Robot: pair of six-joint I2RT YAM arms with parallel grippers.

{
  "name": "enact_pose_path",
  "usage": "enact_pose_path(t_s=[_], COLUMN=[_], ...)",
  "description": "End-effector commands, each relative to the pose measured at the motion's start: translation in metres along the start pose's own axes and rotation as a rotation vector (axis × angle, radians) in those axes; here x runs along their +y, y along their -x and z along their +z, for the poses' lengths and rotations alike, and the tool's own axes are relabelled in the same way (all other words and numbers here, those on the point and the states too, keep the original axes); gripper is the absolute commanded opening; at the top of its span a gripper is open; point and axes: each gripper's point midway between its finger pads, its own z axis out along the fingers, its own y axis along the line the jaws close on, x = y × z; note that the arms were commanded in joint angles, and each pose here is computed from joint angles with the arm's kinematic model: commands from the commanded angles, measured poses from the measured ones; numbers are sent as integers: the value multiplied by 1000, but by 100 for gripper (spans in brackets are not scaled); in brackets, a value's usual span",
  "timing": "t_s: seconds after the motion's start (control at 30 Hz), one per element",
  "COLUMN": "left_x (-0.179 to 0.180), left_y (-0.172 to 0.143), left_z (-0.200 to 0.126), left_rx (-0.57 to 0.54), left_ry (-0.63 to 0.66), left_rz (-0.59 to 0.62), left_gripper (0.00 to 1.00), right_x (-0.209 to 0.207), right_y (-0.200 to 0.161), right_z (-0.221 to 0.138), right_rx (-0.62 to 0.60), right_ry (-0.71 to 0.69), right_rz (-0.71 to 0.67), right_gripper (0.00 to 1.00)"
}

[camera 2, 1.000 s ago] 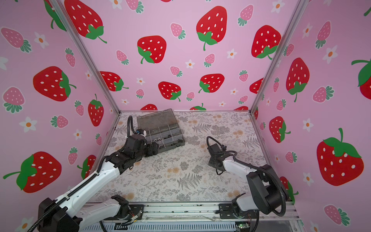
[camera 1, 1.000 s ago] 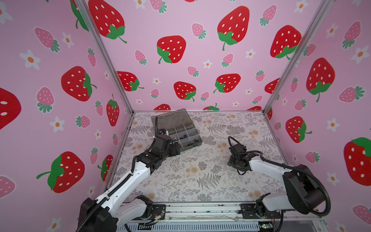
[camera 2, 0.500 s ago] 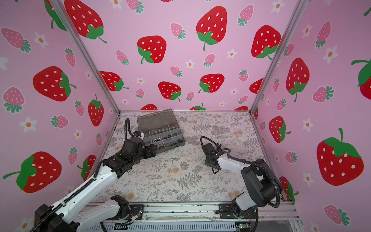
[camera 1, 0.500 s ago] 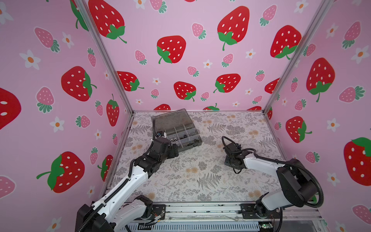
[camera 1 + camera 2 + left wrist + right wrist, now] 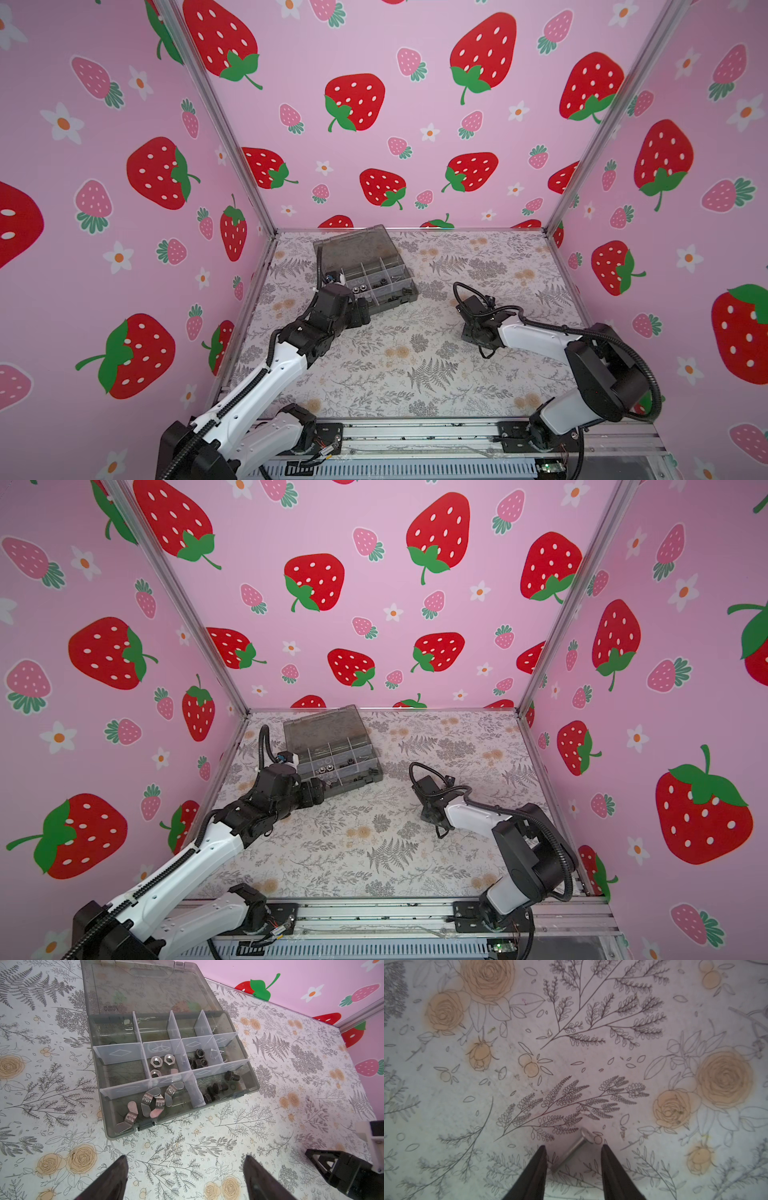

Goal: Sort the screws and nuts into containers
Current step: Pick up the screw from the center of the table.

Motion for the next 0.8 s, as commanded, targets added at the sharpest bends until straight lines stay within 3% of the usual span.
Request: enact_pose_path(t_s=[0.0,0.47,0.57,0.67,0.77], left_x=[-1,0,2,1,1], left_y=[0,-1,-1,1,3], left_z=[2,3,2,1,0], left_rx=[7,18,17,16,14], left_ry=[-2,7,18,18,24], left_rz=[-5,-9,-15,-13,-16], left_gripper=[88,89,94,100,99], right_x=[-15,-1,0,1,-1], right_y=[-31,-33,-36,-39,-42], right_z=[14,16,14,14,13], right_rx=[110,141,158,172,187], right_ry=[-61,0,8,16,18], right_rz=[-12,-86,-104,-124,-142], right_gripper=[42,16,17,12,9])
